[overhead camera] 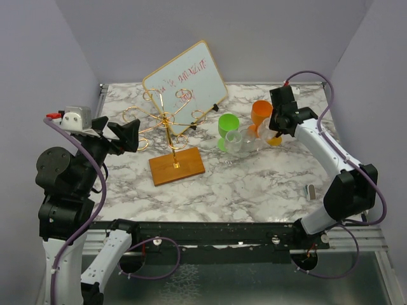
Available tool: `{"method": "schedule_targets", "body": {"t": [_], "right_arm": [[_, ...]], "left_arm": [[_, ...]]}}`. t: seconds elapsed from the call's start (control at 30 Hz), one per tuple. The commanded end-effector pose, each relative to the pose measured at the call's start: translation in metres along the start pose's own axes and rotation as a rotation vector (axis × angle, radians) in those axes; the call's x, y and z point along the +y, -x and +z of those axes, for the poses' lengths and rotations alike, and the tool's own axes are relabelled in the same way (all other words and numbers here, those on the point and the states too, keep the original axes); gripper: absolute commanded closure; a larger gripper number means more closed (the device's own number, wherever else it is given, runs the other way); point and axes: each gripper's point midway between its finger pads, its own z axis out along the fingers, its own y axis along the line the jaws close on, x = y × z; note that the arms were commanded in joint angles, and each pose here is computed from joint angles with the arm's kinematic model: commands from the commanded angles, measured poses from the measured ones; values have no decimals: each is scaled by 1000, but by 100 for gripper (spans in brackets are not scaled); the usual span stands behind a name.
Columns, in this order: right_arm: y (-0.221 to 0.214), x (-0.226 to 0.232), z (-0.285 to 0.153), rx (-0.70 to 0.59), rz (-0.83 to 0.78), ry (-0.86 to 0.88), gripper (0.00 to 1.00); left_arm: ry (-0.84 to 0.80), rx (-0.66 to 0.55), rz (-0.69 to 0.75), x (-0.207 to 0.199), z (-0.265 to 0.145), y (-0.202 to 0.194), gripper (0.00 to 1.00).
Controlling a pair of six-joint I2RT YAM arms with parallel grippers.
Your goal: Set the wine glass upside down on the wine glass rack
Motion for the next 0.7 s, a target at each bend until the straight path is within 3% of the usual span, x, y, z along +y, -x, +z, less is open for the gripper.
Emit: {"method": "schedule_targets", "body": {"t": [0.0,0.4,0.67], "right_arm": [[-6,-8,-7,34,-13,-30,98],[-16,-49,-71,-5,-31,-43,99],[9,-64,-152,-155,90,82,99]], "left_arm": [[-101,9,32,-17,-6,-2,1],[-205,39,-77,-41,-8,0,1],[-297,56,-213,-64,-14,12,1]]}}
